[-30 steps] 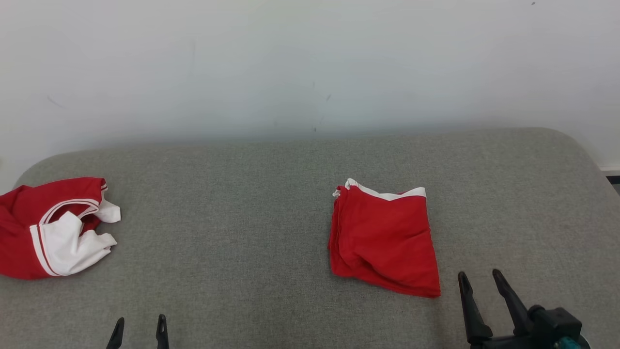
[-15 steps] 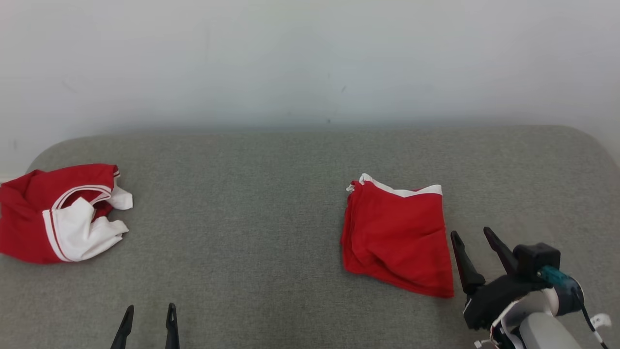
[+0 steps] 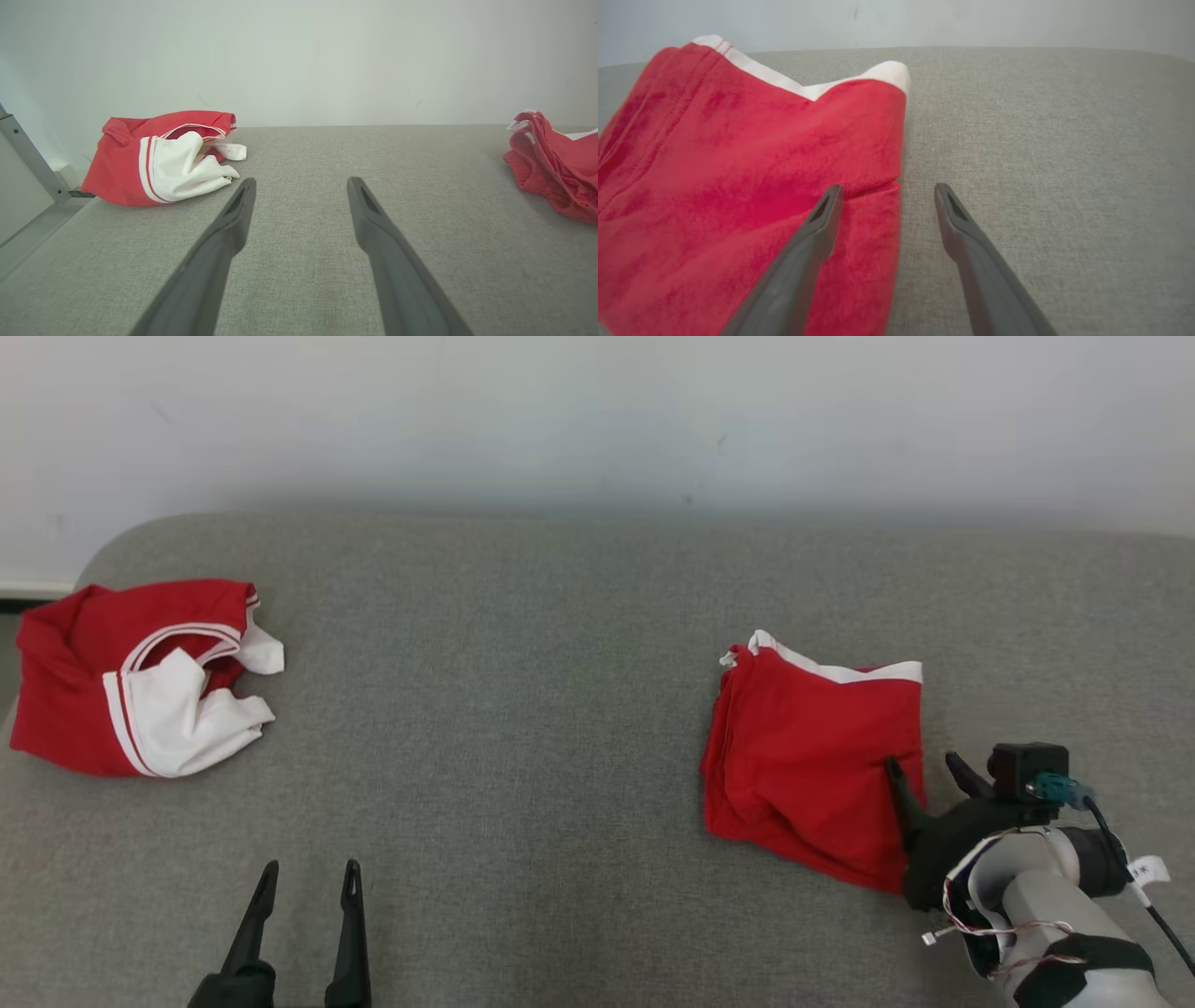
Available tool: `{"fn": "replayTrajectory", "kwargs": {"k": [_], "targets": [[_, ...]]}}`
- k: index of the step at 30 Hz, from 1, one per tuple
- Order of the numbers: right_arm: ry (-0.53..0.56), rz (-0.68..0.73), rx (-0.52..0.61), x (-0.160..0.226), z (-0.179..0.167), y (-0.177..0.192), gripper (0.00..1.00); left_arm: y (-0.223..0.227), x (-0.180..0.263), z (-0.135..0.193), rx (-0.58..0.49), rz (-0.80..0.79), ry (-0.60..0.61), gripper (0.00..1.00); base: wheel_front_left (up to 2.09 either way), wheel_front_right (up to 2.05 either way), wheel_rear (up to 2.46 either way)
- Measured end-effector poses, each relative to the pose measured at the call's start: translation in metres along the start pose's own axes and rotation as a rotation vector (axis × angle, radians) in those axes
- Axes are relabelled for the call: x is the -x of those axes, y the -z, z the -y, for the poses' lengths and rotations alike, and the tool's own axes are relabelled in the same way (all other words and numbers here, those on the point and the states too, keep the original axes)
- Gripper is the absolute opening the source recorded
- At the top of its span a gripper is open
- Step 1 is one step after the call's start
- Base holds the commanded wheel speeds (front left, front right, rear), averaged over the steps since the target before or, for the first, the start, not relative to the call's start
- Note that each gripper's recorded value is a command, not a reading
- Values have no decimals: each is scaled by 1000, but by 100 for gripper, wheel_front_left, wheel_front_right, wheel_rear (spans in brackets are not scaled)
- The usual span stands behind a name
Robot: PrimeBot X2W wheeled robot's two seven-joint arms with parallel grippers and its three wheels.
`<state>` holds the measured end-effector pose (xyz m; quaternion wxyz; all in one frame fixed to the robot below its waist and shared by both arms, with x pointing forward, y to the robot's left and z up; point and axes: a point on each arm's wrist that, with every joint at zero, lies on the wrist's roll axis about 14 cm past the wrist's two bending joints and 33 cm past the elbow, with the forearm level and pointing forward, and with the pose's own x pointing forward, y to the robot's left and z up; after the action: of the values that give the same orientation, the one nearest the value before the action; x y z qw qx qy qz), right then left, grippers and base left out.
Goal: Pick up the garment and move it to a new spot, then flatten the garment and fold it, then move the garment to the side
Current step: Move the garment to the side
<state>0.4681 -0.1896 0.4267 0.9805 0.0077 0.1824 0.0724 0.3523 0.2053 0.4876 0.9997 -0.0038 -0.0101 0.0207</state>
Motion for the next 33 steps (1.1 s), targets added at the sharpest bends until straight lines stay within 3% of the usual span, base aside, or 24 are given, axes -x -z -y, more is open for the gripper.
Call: {"fn": "replayTrajectory", "kwargs": {"k": [7, 8, 9, 15, 22, 33], "targets": [[-16, -130, -28, -17, -12, 32, 100, 9, -8, 2, -4, -29, -3, 100, 0, 0, 0], [-19, -133, -29, -18, -13, 32, 34, 9, -9, 1, -5, -28, -8, 100, 0, 0, 0], [-24, -132, -27, -20, -15, 32, 0, 10, -10, 0, -6, -30, -13, 100, 0, 0, 0], [-22, -89, 27, -19, -3, 19, 0, 10, -16, 5, -4, -28, -4, 100, 0, 0, 0], [-9, -50, 170, -19, 30, -9, 0, 7, -34, 19, -11, -9, 35, 100, 0, 0, 0], [121, -99, 375, -17, 124, -48, 0, 13, -74, 52, -26, 3, 128, 100, 0, 0, 0]]}}
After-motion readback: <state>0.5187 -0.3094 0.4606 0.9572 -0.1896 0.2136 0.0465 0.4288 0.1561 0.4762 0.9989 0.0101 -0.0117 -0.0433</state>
